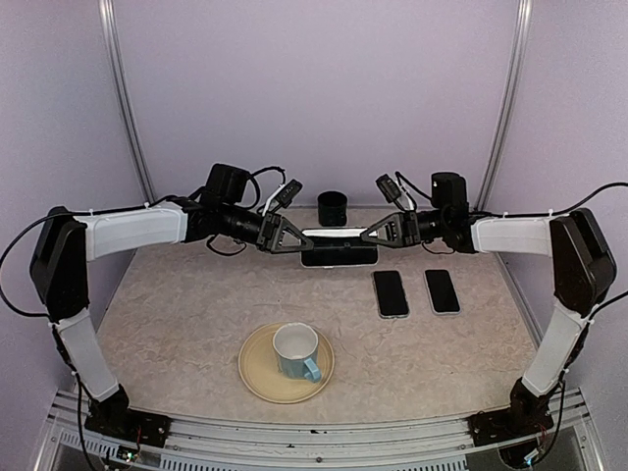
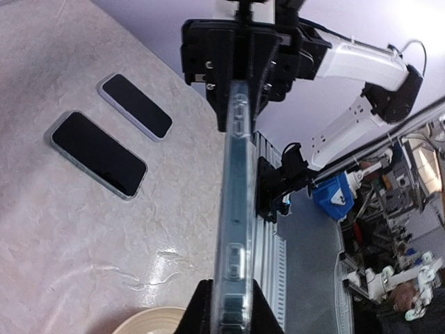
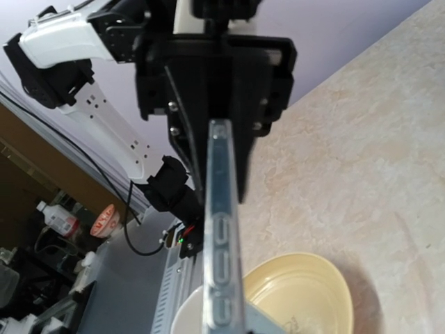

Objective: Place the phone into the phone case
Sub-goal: Pass from the right arm to the left

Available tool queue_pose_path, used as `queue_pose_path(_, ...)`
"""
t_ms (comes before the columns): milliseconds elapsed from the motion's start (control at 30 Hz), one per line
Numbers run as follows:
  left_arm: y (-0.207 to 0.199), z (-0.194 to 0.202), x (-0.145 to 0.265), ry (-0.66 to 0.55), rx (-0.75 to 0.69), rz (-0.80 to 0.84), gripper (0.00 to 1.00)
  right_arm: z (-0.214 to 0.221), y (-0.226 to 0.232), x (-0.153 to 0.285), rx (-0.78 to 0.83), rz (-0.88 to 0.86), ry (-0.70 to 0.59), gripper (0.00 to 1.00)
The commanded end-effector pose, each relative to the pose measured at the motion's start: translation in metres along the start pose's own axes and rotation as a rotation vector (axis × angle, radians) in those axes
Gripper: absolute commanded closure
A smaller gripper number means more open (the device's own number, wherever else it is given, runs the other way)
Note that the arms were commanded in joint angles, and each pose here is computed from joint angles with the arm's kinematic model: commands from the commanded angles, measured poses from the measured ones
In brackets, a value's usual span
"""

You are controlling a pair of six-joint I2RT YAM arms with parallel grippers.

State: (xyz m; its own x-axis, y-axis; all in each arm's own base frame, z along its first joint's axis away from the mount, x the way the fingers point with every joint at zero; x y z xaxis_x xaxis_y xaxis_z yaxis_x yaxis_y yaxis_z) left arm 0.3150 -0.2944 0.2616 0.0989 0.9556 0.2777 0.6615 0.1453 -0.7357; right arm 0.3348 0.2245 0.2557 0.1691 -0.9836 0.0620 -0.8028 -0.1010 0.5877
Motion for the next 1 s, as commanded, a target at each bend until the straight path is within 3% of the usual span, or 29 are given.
queue_pose_path(0, -0.003, 0.001, -0.009, 0.035, -0.025, 0.023, 0.97, -0.012, 0.008, 0.0, 0.068, -0.047, 0.0, 1.0)
queue_pose_path(367, -0.004, -0.002, -0.013, -0.022, 0.006, 0.032, 1.0, -0.019, 0.008, 0.001, 0.048, -0.03, -0.017, 0.98)
queue_pose_path(467, -0.006, -0.005, -0.014, -0.053, -0.007, 0.046, 1.0, -0.021, 0.008, 0.001, 0.047, -0.015, -0.026, 0.86)
queue_pose_path(533, -0.007, -0.006, -0.012, -0.074, -0.009, 0.044, 1.0, -0.022, 0.007, 0.002, 0.038, 0.007, -0.038, 0.71)
queue_pose_path(767, -0.017, -0.012, -0.003, -0.165, -0.02, 0.051, 1.0, -0.027, 0.006, 0.01, 0.02, 0.068, -0.089, 0.43)
queue_pose_path(967, -0.024, -0.017, 0.01, -0.291, -0.029, 0.09, 1.0, -0.029, 0.009, 0.019, -0.009, 0.125, -0.161, 0.26)
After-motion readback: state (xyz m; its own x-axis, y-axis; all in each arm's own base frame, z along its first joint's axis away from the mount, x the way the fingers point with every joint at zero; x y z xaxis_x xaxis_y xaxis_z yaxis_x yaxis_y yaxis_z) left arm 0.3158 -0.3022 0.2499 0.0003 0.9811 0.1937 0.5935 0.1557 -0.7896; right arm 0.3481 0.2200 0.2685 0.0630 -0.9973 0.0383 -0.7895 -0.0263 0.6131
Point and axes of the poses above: each gripper's point midway between its finger pads, its own x axis back along the fingers, its own y axis along the line the jaws close on, z = x × y, the point moved 9 cm from there along x, back along the fingers, and after that the axes turned 4 degrees about x, right-handed, at the moved point
